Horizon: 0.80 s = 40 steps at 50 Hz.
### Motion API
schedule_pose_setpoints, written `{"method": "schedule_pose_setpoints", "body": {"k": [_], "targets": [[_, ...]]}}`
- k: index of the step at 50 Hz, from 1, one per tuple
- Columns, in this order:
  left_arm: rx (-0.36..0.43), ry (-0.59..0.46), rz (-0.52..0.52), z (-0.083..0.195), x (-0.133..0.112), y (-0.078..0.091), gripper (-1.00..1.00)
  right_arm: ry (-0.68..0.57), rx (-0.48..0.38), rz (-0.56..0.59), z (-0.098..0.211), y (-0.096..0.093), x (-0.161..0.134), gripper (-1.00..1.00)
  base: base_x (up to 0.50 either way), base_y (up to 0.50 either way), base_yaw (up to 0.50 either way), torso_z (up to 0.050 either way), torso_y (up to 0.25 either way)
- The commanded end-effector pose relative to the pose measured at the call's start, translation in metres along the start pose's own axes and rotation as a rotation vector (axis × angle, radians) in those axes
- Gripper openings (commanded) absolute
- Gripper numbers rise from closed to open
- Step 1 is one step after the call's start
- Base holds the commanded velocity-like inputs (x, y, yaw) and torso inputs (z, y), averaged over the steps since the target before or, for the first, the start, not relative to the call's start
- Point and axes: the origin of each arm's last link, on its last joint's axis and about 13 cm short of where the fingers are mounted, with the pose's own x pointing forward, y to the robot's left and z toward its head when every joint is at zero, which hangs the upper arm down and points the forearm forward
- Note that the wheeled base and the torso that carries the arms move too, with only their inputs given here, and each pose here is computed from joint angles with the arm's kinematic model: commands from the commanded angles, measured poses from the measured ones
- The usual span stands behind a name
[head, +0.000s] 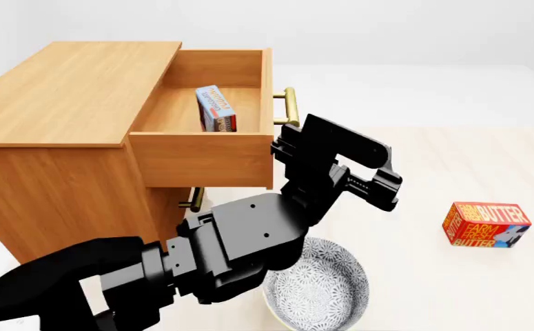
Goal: Put the chocolate pudding in the top drawer of the cabinet and close it.
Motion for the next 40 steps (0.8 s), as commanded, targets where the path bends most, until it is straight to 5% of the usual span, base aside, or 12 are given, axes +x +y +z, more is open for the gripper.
{"method": "schedule_pose_setpoints", "body": {"k": [1,17,40], "targets": [[0.024,0.027,0.125,-0.003,-0.006,0.027,1.0,-0.001,0.004,-0.002,-0.004,0.007,0.003,1.0,0.0,0.0,0.0,0.0,0.0],[0.106,0.052,0.233,-0.011,-0.012,0.045,1.0,0.001,0.008,-0.002,-0.005,0.004,0.001,1.0,0.0,0.0,0.0,0.0,0.0],[0.068,0.055,0.369,-0.015,-0.021,0.084,1.0,-0.003,0.012,-0.003,-0.001,0.001,-0.001,1.0,0.0,0.0,0.0,0.0,0.0]]}}
